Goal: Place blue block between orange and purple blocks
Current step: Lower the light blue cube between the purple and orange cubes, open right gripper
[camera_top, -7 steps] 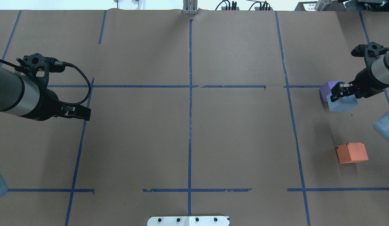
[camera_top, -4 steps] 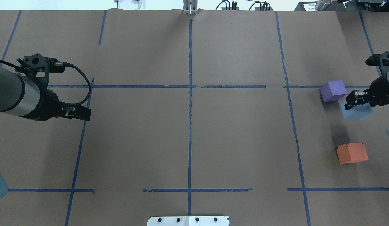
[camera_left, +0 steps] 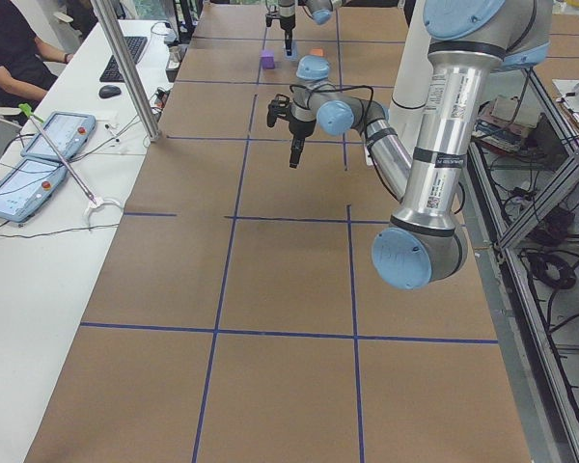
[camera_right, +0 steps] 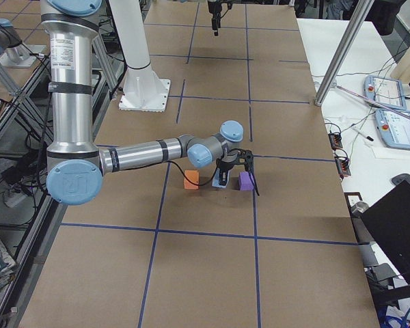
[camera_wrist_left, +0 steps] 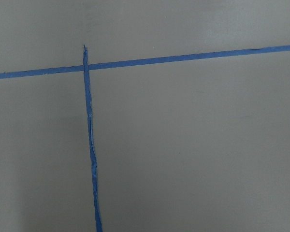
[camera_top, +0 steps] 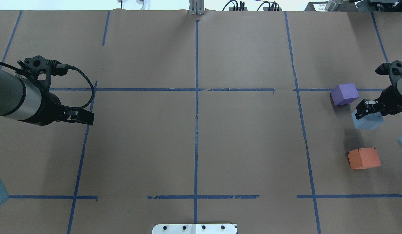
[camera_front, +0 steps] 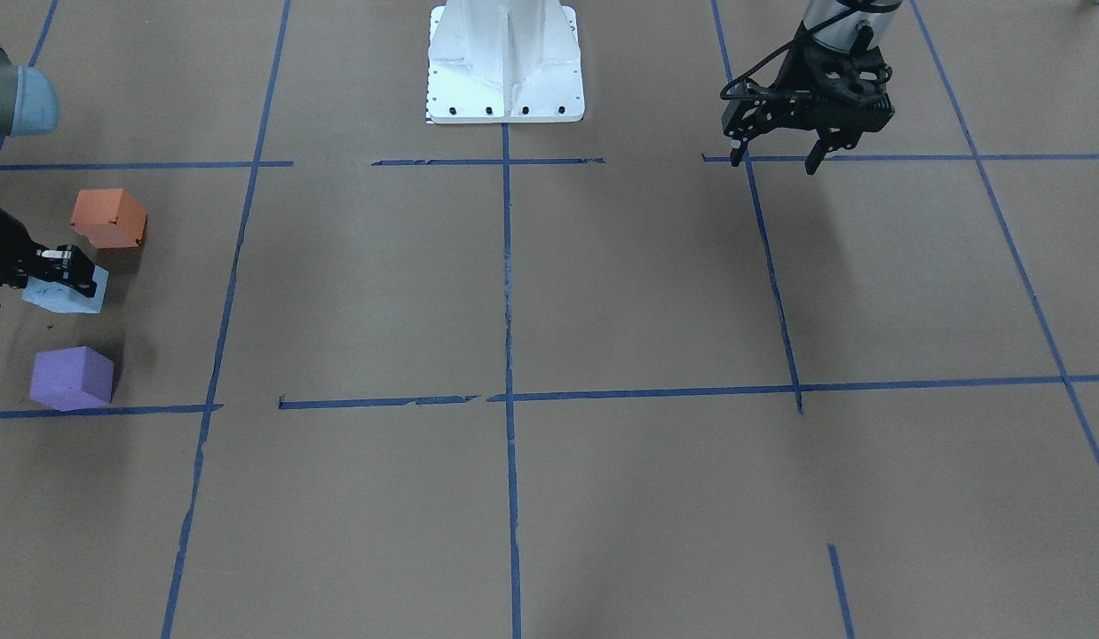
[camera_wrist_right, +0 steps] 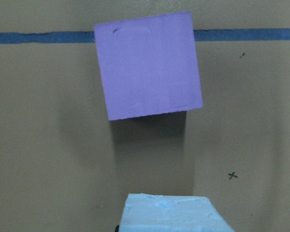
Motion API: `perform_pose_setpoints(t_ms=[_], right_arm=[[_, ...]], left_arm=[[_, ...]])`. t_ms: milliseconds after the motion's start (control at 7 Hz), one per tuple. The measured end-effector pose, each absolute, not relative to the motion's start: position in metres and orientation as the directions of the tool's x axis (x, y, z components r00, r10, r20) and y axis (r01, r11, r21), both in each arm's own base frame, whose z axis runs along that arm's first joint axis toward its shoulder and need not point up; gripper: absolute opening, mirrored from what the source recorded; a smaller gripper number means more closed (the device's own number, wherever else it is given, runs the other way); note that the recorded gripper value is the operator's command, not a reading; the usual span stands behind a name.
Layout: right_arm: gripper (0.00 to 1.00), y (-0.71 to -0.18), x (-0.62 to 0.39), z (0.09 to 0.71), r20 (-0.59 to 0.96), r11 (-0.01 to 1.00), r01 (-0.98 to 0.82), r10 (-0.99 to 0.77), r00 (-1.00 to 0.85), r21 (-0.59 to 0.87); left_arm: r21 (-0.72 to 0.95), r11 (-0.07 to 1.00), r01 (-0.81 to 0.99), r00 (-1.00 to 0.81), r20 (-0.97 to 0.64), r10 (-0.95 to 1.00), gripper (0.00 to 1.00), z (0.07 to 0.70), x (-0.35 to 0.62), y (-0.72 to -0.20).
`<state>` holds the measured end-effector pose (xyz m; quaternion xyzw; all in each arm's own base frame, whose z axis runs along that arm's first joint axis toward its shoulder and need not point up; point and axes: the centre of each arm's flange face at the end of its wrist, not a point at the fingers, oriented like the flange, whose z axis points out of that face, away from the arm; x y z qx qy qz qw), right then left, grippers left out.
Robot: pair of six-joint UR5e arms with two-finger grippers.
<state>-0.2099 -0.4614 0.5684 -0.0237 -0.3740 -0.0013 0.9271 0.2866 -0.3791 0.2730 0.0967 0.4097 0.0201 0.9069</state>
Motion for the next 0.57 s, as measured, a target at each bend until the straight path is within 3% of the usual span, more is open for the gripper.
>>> perform_pose_setpoints(t_ms=[571], right_arm=[[0.19, -0.457, -0.235, 0.575, 0.653, 0.999, 0.032, -0.012, 0.757, -0.019]], left_arm=[[0.191, 0.981, 0.043, 0.664, -0.739, 0.115, 1.0, 0.273, 0.287, -0.379]])
